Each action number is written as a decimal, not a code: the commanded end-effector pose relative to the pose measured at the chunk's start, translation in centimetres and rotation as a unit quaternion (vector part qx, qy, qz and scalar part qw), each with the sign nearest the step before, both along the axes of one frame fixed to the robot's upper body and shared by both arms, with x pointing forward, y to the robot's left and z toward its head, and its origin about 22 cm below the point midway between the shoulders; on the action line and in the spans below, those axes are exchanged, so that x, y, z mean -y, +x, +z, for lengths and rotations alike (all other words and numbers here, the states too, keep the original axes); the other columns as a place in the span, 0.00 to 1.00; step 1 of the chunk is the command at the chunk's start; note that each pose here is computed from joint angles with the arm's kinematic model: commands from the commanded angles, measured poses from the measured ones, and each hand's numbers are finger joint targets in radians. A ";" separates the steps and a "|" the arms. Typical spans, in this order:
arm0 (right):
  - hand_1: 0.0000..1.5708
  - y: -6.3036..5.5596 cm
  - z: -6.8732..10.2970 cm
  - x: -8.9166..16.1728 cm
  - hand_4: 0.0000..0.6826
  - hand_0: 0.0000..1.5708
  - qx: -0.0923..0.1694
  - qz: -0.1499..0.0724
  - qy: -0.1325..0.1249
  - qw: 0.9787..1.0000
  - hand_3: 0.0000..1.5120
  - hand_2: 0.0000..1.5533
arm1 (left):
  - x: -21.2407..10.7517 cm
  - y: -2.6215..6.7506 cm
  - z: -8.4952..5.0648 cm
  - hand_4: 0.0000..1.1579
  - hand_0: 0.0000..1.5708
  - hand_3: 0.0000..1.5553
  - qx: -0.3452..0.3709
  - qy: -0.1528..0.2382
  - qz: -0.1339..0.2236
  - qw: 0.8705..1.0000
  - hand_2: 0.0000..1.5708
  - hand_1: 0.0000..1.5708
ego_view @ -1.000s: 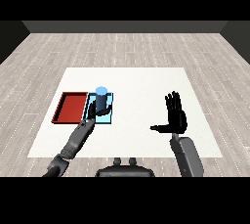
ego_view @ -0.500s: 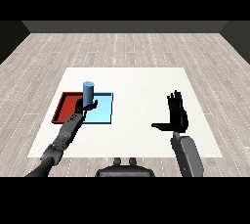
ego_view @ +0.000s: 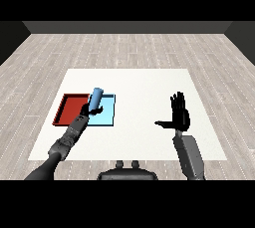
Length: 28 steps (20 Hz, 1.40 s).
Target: Pick the blue can and put it in the blue box
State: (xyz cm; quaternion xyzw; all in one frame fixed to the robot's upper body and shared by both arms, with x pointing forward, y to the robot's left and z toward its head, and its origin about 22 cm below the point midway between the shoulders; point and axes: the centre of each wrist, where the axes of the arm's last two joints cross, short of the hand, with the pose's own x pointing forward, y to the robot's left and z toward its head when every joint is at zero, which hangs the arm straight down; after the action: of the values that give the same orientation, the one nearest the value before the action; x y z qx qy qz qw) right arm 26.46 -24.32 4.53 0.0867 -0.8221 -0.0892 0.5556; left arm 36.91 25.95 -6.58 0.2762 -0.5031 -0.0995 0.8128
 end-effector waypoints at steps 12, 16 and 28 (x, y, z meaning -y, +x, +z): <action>0.00 1.0 -0.5 0.8 0.00 0.00 0.004 0.013 0.013 1.000 0.00 0.00 | -0.9 -1.79 -2.0 0.51 0.00 0.00 -0.123 0.004 0.000 0.992 0.00 0.00; 0.00 -0.1 -1.3 1.6 0.00 0.00 0.009 0.011 0.029 0.999 0.00 0.00 | 0.7 -3.55 -4.1 0.00 0.00 0.00 -0.069 0.035 0.029 0.997 0.00 0.00; 0.00 0.2 -1.1 0.6 0.00 0.00 0.004 0.011 0.037 0.999 0.00 0.00 | 1.9 0.78 2.5 0.00 0.00 0.00 0.336 -0.058 -0.033 0.939 0.00 0.00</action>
State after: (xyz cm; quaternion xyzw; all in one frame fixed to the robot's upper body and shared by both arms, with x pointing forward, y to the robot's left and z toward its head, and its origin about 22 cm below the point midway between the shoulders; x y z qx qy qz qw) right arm 26.26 -24.92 3.59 0.1180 -0.8244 -0.1057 0.5434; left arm 37.32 24.05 -5.63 0.2786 -0.6757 -0.0055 0.6825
